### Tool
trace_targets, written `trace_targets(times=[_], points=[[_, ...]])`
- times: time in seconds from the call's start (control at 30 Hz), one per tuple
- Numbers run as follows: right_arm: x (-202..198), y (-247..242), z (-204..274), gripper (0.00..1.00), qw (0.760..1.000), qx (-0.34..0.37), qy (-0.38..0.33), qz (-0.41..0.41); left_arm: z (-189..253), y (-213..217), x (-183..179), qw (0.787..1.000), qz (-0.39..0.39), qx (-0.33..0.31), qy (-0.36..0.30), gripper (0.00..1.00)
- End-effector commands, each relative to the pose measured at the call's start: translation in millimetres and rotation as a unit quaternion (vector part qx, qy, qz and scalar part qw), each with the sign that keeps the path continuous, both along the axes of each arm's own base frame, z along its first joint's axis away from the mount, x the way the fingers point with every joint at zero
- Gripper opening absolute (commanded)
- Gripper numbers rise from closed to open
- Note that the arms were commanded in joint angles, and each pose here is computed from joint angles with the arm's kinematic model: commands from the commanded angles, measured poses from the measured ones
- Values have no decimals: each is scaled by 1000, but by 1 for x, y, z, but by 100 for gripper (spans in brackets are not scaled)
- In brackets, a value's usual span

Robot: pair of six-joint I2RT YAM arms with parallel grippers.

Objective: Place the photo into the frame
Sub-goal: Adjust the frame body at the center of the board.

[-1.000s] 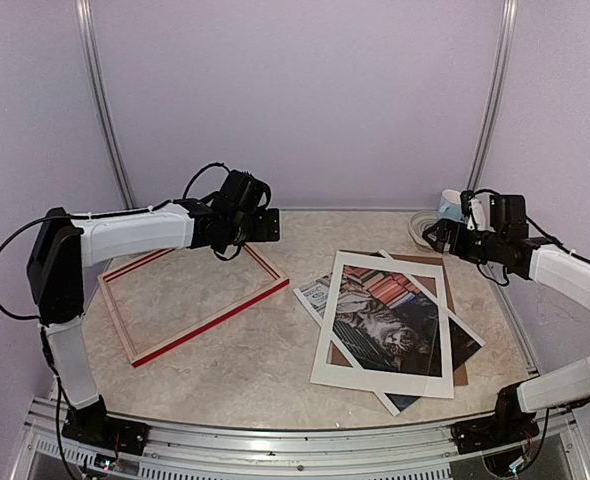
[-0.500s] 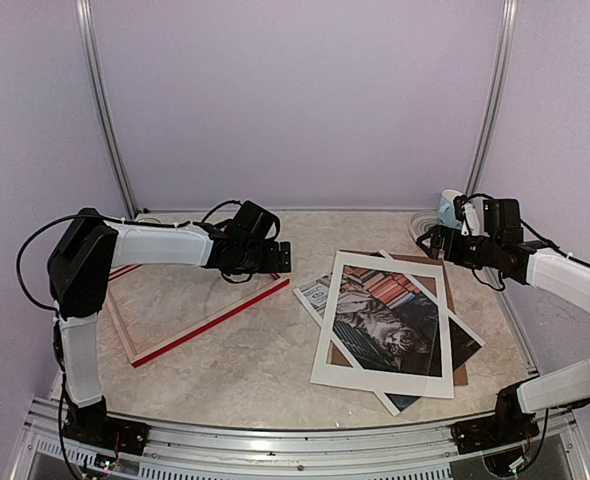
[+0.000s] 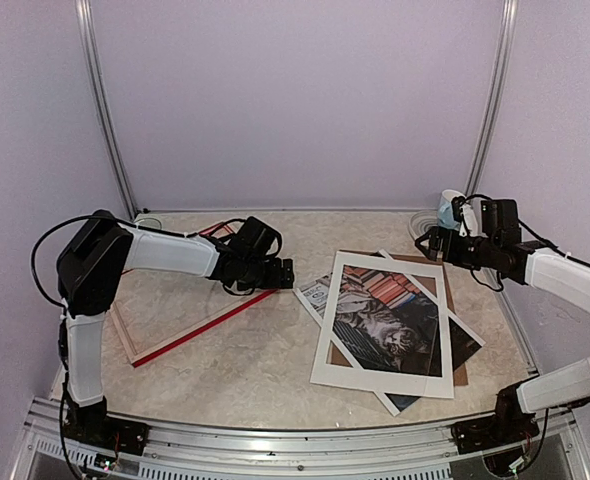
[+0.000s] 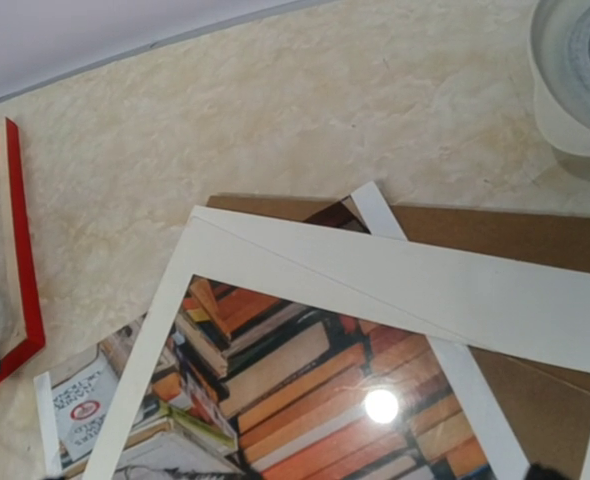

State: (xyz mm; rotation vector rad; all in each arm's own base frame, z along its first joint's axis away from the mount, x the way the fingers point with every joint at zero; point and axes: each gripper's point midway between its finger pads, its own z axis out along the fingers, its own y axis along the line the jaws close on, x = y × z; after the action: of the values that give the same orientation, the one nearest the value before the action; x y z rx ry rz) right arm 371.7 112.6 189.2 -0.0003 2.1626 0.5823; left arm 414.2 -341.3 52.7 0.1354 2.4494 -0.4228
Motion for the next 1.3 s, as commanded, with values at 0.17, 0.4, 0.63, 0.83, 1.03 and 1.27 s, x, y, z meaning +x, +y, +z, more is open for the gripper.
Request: trace_targets(times=[0.17,0.4,0.63,0.83,1.03,1.27], points=[[-1,5,-9,99,1000,-4,6,9,-13,34,-22,996,-13,85,-2,90],[-1,32,-8,99,999,0,6,52,2,61,-38,992,-22,126,-17,82],[-1,59,1,99,997,-3,-3,83,7,78,-55,986,-27,162,-10,74],[-11,133,16,99,987,6,-21,158,-1,93,-71,977,-29,209,-6,73],[-23,209,14,99,974,-1,-22,227,-6,103,-82,976,-30,214,2,67],[-34,261,10,99,964,-7,-21,266,-11,109,-89,977,-28,213,9,60]])
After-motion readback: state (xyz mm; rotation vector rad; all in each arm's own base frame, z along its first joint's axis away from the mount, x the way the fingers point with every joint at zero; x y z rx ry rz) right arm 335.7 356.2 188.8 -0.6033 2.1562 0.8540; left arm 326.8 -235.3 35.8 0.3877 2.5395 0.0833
